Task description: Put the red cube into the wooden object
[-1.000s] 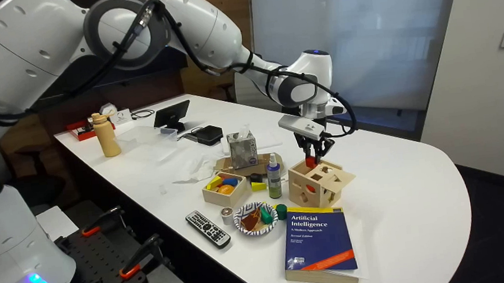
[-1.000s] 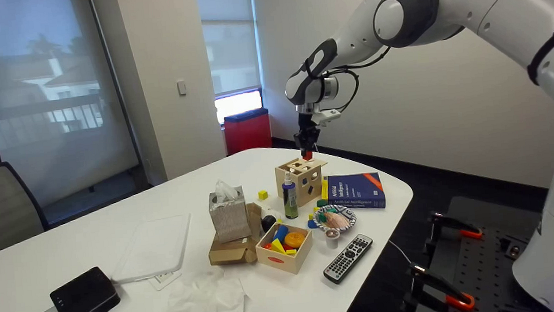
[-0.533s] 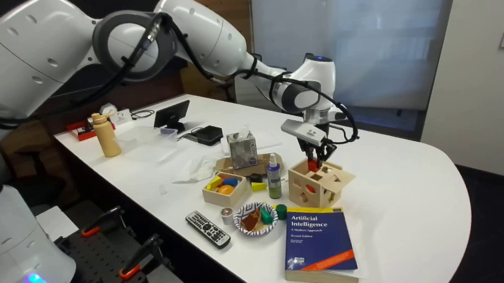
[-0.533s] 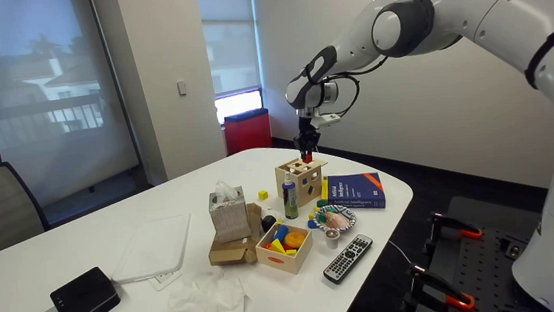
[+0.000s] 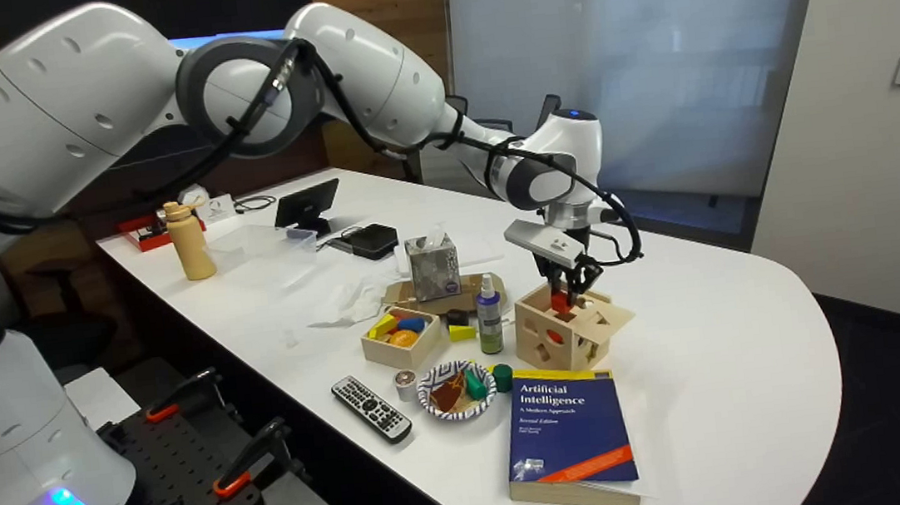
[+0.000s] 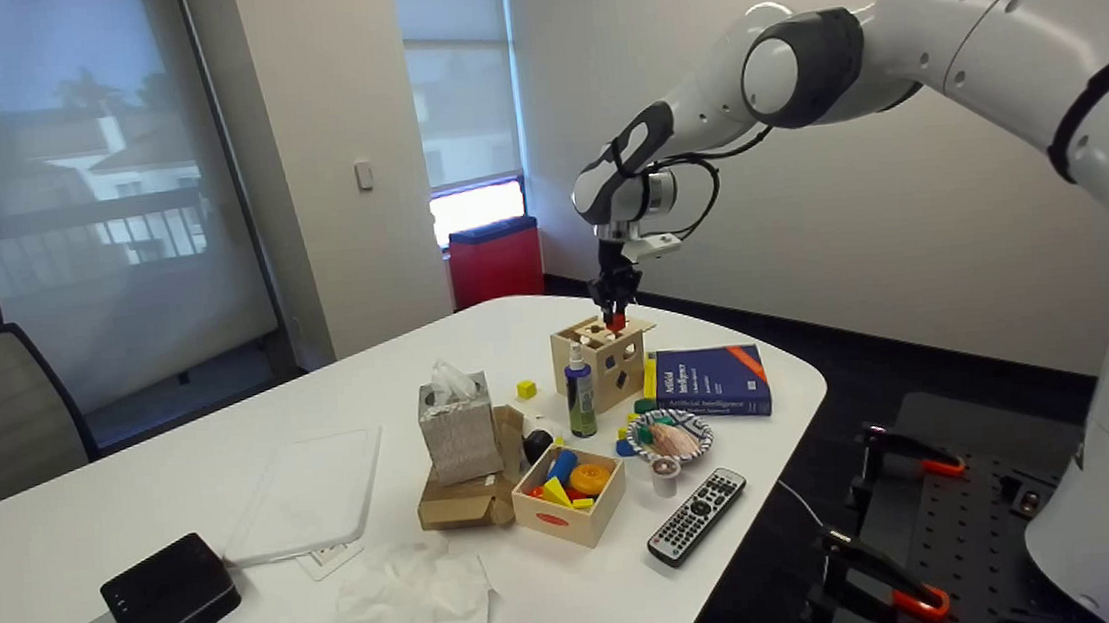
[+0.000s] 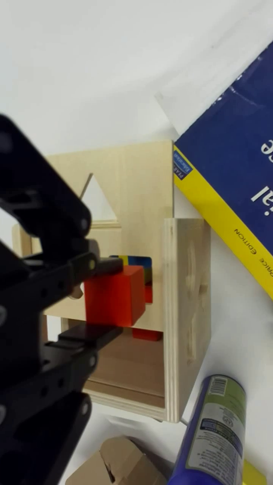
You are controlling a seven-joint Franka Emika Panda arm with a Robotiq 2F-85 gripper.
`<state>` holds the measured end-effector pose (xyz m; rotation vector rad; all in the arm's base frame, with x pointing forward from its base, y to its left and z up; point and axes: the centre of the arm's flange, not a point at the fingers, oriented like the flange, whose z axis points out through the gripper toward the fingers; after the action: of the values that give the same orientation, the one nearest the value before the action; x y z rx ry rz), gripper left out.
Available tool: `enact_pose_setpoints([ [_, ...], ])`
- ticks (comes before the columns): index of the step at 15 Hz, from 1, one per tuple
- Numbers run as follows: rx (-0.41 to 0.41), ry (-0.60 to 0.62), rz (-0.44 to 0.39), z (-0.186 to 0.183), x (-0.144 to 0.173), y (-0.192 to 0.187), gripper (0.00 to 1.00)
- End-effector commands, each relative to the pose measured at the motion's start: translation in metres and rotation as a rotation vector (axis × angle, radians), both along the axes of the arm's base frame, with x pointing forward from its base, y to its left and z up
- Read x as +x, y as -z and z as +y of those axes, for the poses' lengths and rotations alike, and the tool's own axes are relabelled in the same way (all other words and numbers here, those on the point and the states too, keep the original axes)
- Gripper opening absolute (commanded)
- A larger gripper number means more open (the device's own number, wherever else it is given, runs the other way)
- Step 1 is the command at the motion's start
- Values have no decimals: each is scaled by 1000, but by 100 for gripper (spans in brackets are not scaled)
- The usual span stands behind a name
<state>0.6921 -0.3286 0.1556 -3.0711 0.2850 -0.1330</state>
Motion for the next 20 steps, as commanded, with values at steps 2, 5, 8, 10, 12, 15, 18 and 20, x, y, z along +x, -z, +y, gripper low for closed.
enact_pose_setpoints([
  [2,27,34,12,-3,10,-2,10],
  [5,35,52,27,-3,11,-2,10],
  [8,47,70,43,-4,11,-1,10],
  [10,56,76,43,-4,12,-3,10],
  [12,30,50,39,1,3,1,35],
  [15,37,55,33,0,4,-2,35],
  [18,38,56,34,0,4,-2,35],
  [20,39,56,34,0,4,-2,35],
])
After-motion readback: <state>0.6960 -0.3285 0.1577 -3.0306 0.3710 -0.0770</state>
